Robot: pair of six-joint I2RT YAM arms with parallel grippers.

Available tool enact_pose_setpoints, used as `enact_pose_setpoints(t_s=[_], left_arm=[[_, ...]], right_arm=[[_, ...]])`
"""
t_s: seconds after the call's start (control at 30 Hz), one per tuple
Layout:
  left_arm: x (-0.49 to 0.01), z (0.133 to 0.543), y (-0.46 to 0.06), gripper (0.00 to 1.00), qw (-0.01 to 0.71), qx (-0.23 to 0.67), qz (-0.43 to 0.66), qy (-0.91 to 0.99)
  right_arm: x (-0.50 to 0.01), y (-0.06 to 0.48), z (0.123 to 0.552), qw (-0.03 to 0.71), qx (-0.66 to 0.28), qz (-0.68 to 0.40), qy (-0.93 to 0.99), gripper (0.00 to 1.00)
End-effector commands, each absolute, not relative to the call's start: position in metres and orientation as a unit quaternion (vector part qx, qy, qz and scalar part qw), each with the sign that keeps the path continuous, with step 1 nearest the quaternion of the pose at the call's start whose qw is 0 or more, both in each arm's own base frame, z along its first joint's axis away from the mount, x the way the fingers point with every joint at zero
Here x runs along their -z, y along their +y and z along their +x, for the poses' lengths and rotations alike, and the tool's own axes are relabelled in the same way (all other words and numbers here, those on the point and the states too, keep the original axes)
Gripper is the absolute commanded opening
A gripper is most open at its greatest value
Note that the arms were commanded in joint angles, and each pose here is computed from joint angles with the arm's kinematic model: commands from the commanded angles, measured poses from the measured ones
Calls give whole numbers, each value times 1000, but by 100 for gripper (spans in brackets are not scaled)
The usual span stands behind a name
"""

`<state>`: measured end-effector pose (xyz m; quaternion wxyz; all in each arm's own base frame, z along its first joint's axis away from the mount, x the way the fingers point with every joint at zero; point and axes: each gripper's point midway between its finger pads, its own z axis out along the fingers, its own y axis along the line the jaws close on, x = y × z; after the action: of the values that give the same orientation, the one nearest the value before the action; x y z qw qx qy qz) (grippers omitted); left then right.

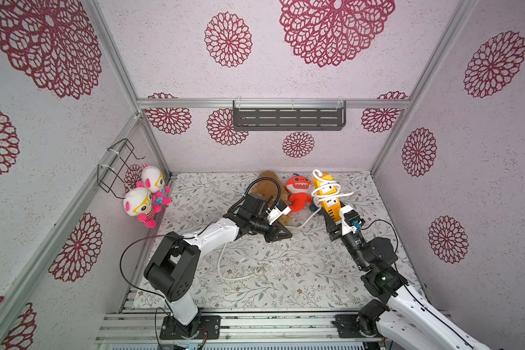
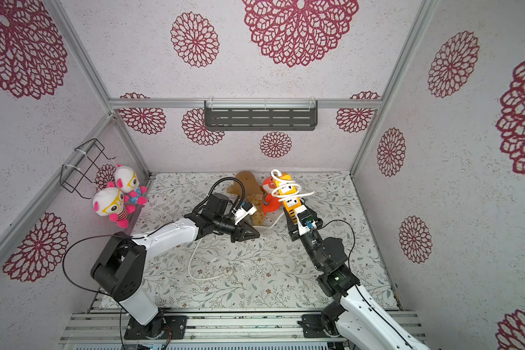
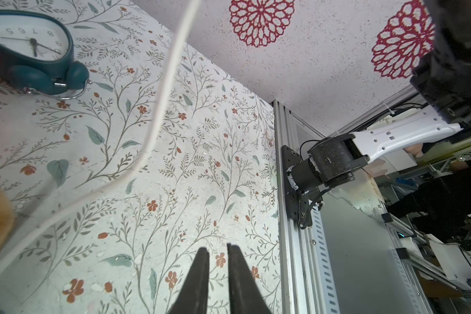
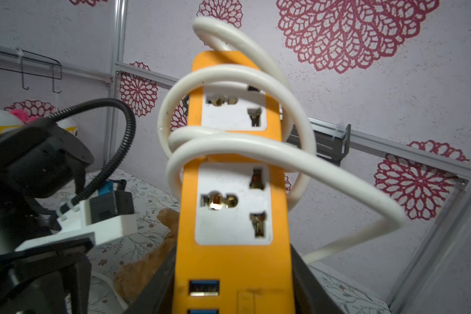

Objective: Wrap the cord around the power strip
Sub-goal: Wrap the power cord around the power strip.

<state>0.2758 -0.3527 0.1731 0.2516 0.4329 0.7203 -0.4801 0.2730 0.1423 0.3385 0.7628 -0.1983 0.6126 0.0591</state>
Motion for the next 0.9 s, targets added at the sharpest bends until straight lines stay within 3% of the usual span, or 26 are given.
enact_pose_setpoints(t_s=[0.0,0.07,0.3,0.7,0.87], left_arm=[[-191,270,-349,22,278,468,447,710],[-191,277,-349,41,298,451,444,715],[-190,305,-358,69,410,444,409,684],[-158,349,-388,82,471,413,398,670],[-130,359,-407,83,453,423,400,675]], right_arm=[[-370,120,274,774,-13,-168,610,3],[-366,127,273,765,-19,-189,615,3],[-366,147,268,743,-59,-236,624,2],[-393,167,258,733,-126,-264,614,2],[-404,166,254,738,-136,-257,609,2]])
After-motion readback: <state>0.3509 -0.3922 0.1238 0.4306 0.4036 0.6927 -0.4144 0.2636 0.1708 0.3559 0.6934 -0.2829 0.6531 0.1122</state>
